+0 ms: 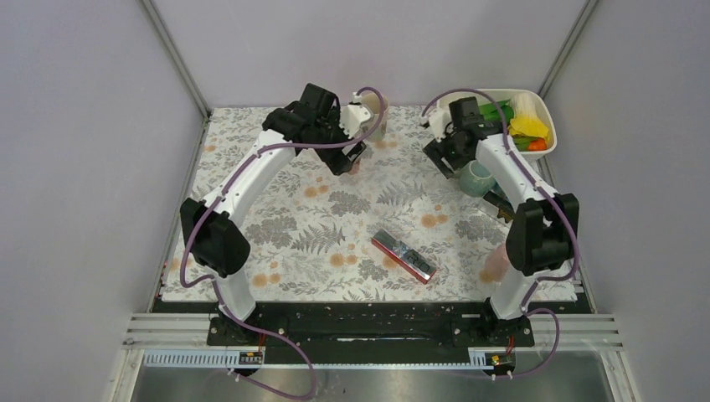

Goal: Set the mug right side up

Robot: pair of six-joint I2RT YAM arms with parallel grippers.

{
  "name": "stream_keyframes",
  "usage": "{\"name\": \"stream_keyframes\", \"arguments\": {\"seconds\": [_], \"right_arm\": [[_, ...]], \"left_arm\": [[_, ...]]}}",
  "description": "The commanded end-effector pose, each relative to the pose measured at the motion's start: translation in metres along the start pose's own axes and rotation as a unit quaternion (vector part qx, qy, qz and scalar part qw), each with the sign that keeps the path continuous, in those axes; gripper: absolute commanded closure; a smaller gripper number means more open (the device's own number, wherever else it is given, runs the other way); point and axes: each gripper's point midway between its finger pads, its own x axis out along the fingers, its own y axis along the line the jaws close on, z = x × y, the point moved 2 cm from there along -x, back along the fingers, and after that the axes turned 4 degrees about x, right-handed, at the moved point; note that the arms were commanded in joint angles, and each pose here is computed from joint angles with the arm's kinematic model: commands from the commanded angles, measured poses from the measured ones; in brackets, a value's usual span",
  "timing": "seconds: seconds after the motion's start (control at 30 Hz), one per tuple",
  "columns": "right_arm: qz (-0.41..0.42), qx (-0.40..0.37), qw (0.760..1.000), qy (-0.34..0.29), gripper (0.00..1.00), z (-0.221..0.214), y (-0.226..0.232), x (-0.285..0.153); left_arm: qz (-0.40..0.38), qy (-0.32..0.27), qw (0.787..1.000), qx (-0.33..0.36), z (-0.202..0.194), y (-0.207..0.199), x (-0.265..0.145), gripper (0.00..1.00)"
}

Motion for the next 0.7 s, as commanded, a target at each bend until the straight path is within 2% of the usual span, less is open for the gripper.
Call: {"name": "stream_keyframes", "arguments": {"seconds": [0.0,0.2,0.33,0.67], "right_arm": [[0.021,-0.220,0.975,0.016,0.20,0.007,-0.007,0.020],[0.039,-0.244,0.967,0.064,0.27,0.006,-0.010,0.046],[0.032,-0.262,0.960,0.096,0.27,-0.003,-0.014,0.065],[0.048,-0.283,0.949,0.131,0.35,-0.022,-0.010,0.100]], "left_arm": [[0.027,-0.028,0.999,-0.032,0.002,0.010,-0.020,0.13],[0.029,-0.014,0.999,-0.036,-0.016,0.008,-0.020,0.13],[0.026,-0.008,0.999,-0.038,-0.021,0.007,-0.017,0.13],[0.024,-0.002,0.999,-0.036,-0.026,0.008,-0.014,0.13]]}}
